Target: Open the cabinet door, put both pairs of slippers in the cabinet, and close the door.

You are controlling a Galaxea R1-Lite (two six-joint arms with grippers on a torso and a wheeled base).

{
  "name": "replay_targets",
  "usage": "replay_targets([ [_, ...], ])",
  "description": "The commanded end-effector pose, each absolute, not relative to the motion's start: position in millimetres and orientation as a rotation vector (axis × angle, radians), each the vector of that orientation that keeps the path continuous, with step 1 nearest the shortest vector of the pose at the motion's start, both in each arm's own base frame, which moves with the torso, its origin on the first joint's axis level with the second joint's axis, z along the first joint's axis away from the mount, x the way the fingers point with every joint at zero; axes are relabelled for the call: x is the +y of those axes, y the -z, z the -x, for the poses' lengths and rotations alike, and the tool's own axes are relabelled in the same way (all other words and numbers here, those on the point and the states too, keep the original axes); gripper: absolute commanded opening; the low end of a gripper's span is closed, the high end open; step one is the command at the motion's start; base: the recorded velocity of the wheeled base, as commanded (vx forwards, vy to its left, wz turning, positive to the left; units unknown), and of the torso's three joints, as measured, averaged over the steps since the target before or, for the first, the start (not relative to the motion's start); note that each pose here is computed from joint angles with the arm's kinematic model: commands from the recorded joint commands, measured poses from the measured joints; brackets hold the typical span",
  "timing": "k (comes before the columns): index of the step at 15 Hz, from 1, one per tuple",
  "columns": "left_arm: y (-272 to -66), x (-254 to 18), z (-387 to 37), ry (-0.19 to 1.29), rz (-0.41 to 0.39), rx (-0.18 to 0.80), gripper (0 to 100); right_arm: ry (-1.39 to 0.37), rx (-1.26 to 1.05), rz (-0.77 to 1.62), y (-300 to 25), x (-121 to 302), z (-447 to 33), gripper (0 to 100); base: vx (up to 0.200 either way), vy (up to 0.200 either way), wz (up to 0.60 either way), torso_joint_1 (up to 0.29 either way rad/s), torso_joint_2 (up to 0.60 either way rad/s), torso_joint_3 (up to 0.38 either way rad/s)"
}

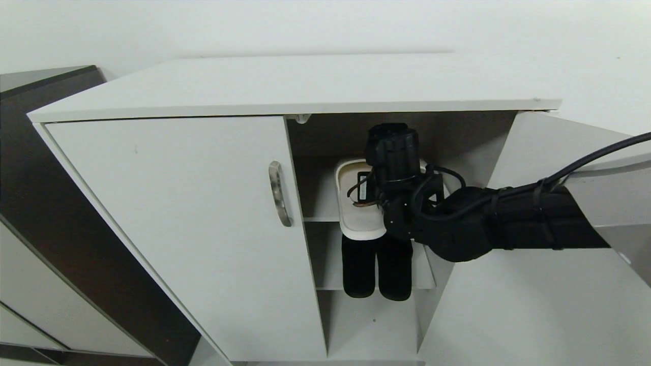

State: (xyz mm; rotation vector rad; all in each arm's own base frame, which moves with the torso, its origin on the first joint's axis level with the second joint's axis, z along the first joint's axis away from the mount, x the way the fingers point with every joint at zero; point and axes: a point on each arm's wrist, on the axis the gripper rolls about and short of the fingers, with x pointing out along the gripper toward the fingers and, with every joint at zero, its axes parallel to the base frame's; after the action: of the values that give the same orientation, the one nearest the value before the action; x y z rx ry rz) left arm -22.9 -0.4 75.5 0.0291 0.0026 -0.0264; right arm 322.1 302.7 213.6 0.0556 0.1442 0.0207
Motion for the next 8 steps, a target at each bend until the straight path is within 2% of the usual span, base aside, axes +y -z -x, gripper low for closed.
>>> replay_targets([
  [1, -75.5, -0.4, 22.8, 0.026, -0.029, 0.004, 0, 0.004, 0.141, -0.059, -211.2, 306.4, -342.1, 0, 0.0, 0.0, 0.0, 0.0, 0.0, 0.0],
  [8, -75.5, -0.4, 22.8, 0.026, -0.028, 0.004, 0, 0.038, 0.145, -0.066, -194.6, 305.9, -371.2, 0, 0.0, 0.0, 0.0, 0.0, 0.0, 0.0],
])
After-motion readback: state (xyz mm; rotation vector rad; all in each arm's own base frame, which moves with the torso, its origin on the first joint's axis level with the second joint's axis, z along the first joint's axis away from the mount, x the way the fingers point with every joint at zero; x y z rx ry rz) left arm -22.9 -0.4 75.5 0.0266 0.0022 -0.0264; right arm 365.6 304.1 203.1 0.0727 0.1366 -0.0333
